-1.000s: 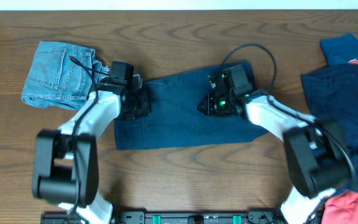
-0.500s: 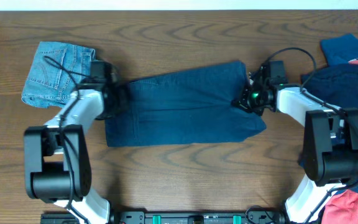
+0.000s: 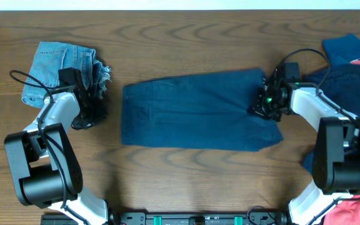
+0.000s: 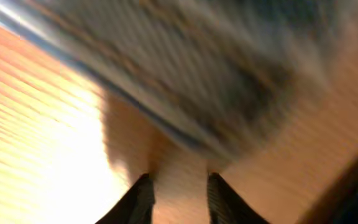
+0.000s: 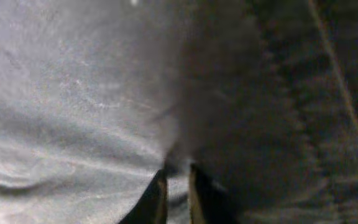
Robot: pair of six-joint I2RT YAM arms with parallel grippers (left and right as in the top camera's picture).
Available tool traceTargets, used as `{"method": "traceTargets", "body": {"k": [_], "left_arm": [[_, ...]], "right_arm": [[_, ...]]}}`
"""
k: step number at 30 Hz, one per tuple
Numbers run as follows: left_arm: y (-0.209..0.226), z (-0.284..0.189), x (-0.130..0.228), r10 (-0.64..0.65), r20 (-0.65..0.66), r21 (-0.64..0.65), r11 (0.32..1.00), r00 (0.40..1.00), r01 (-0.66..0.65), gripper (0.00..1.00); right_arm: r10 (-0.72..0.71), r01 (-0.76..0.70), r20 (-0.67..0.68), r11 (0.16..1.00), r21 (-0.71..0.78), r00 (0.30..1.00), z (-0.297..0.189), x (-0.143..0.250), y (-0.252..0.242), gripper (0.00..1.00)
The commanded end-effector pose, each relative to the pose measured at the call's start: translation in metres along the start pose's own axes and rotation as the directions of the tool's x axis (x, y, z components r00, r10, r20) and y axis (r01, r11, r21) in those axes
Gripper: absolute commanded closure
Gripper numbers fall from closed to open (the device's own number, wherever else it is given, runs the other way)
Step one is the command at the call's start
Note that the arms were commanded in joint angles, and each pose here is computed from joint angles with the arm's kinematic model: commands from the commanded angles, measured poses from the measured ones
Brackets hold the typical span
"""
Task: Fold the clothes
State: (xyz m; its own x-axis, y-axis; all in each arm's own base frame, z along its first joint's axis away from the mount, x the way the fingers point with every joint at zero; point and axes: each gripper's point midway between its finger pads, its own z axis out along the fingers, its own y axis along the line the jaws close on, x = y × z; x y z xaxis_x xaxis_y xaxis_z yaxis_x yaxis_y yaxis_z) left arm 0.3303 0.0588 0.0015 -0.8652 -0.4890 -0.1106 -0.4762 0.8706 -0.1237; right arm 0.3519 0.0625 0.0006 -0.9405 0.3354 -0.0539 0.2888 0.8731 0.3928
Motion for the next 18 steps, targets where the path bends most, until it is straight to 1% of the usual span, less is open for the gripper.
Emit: {"method": "traceTargets", "body": {"k": [1, 5, 7, 9, 11, 12, 14, 15, 18], "left_arm": [[-0.041, -0.032, 0.000, 0.048, 0.008, 0.226, 0.973, 0.999, -0.049, 0.63], [-0.059, -0.056, 0.015, 0.073, -0.020, 0.340, 0.938, 0.997, -0.062, 0.50], [-0.063, -0.062, 0.024, 0.090, -0.044, 0.371, 0.926, 0.995, -0.068, 0.42], [-0.064, -0.063, 0.034, 0.114, -0.074, 0.383, 0.921, 0.991, -0.077, 0.37], [-0.064, -0.061, 0.042, 0.145, -0.092, 0.381, 0.919, 0.985, -0.100, 0.30], [-0.066, -0.059, 0.048, 0.169, -0.099, 0.381, 0.917, 0.981, -0.119, 0.25], [-0.069, -0.056, 0.054, 0.199, -0.108, 0.383, 0.913, 0.974, -0.144, 0.18], [-0.072, -0.054, 0.057, 0.223, -0.108, 0.385, 0.908, 0.969, -0.166, 0.16], [-0.079, -0.049, 0.062, 0.276, -0.106, 0.386, 0.897, 0.955, -0.216, 0.14]], "right_arm": [[-0.126, 0.122, 0.098, 0.992, 0.039, 0.987, -0.037, -0.008, 0.000, 0.82], [-0.168, 0.180, 0.197, 0.983, -0.044, 0.966, -0.083, -0.006, 0.032, 0.75], [-0.190, 0.212, 0.226, 0.974, -0.079, 0.956, -0.099, -0.001, 0.046, 0.73], [-0.202, 0.227, 0.229, 0.970, -0.090, 0.952, -0.104, 0.004, 0.052, 0.67], [-0.207, 0.230, 0.199, 0.968, -0.096, 0.958, -0.101, 0.013, 0.056, 0.54], [-0.215, 0.233, 0.168, 0.968, -0.094, 0.962, -0.095, 0.021, 0.057, 0.47], [-0.225, 0.237, 0.125, 0.967, -0.090, 0.966, -0.086, 0.030, 0.058, 0.41], [-0.232, 0.241, 0.101, 0.966, -0.088, 0.967, -0.080, 0.034, 0.059, 0.39], [-0.219, 0.221, 0.043, 0.973, -0.065, 0.975, -0.062, 0.042, 0.056, 0.38]]}}
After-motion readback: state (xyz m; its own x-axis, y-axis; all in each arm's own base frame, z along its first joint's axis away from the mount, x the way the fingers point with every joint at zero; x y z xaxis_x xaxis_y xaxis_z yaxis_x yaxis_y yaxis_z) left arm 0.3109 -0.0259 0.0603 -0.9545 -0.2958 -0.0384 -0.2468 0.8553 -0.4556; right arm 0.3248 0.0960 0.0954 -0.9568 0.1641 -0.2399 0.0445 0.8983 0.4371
